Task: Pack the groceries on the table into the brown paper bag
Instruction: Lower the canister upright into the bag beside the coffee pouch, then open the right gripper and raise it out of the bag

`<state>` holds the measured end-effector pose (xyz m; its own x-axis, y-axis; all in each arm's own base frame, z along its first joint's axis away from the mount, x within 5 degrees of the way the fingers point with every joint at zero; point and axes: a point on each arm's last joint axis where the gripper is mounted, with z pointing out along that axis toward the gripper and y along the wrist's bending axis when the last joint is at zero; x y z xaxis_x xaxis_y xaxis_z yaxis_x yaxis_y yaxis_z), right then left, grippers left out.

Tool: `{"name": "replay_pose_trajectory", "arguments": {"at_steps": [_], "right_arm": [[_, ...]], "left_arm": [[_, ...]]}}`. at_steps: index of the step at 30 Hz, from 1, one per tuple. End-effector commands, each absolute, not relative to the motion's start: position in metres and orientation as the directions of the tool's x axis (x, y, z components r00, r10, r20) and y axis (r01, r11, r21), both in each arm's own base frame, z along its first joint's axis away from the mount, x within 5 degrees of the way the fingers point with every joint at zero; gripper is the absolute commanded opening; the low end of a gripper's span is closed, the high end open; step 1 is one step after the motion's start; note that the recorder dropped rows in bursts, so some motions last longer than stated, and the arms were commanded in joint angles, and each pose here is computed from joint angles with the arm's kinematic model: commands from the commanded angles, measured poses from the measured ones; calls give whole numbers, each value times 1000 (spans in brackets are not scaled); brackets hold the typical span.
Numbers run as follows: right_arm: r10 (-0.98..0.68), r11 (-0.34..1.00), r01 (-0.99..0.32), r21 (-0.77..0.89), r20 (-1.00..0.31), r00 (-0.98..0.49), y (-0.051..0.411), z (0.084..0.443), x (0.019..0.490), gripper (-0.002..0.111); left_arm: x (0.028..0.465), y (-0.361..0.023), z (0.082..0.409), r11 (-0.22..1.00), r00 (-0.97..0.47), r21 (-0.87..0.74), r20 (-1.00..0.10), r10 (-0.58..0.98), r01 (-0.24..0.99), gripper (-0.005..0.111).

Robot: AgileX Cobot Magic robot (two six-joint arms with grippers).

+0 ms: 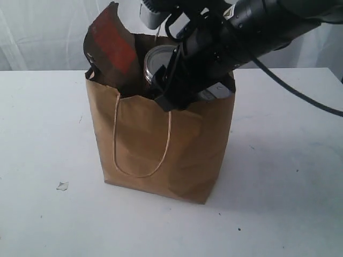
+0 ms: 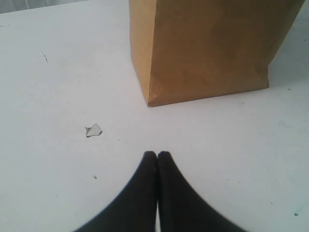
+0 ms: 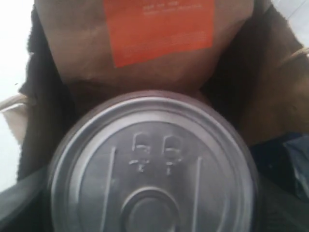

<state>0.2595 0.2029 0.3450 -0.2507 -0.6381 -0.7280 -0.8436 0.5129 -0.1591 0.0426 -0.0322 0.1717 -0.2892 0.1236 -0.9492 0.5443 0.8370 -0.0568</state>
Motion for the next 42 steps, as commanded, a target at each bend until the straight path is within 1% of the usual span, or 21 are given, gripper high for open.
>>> {"name": "replay_pose_trajectory", "arguments": {"at_steps": [1,2,3,5,6,8,10,12,18,20,22,23,24,36,38,42], "right_arm": [[-644,508,-846,-165,-724,-246,204,345,261,0],[-643,508,-846,-166,-726,-244,204,347,260,2],[-641,508,-845,-168,-729,-241,203,348,259,6],[-634,510,-842,-175,-738,-230,201,354,256,23],[-628,511,-840,-180,-746,-222,199,358,254,36],[-618,518,-836,-180,-755,-221,197,362,251,49],[-609,523,-833,-179,-762,-219,195,366,248,57],[-601,526,-831,-180,-770,-214,194,370,246,58],[-600,528,-834,-161,-765,-233,193,371,243,59],[-604,527,-836,-152,-759,-242,193,369,243,63],[-590,546,-828,-126,-760,-273,193,368,244,71],[-585,552,-825,-120,-762,-280,193,368,244,78],[-585,552,-825,-120,-762,-280,193,368,244,79],[-588,549,-829,-111,-756,-288,193,367,243,80],[-582,550,-827,-118,-765,-278,192,371,241,80],[-540,564,-812,-149,-811,-226,181,393,227,80]], "left_arm": [[43,-32,170,839,-297,-71,-948,111,539,0],[43,-32,170,839,-297,-71,-948,111,539,0],[43,-32,170,839,-297,-71,-948,111,539,0],[43,-32,170,839,-297,-71,-948,111,539,0],[43,-32,170,839,-297,-71,-948,111,539,0],[43,-32,170,839,-297,-71,-948,111,539,0],[43,-32,170,839,-297,-71,-948,111,539,0],[43,-32,170,839,-297,-71,-948,111,539,0],[43,-32,170,839,-297,-71,-948,111,539,0],[43,-32,170,839,-297,-71,-948,111,539,0],[43,-32,170,839,-297,-71,-948,111,539,0],[43,-32,170,839,-297,-71,-948,111,539,0],[43,-32,170,839,-297,-71,-948,111,539,0],[43,-32,170,839,-297,-71,-948,111,539,0],[43,-32,170,839,-297,-71,-948,111,539,0],[43,-32,170,839,-297,-71,-948,111,539,0]]}}
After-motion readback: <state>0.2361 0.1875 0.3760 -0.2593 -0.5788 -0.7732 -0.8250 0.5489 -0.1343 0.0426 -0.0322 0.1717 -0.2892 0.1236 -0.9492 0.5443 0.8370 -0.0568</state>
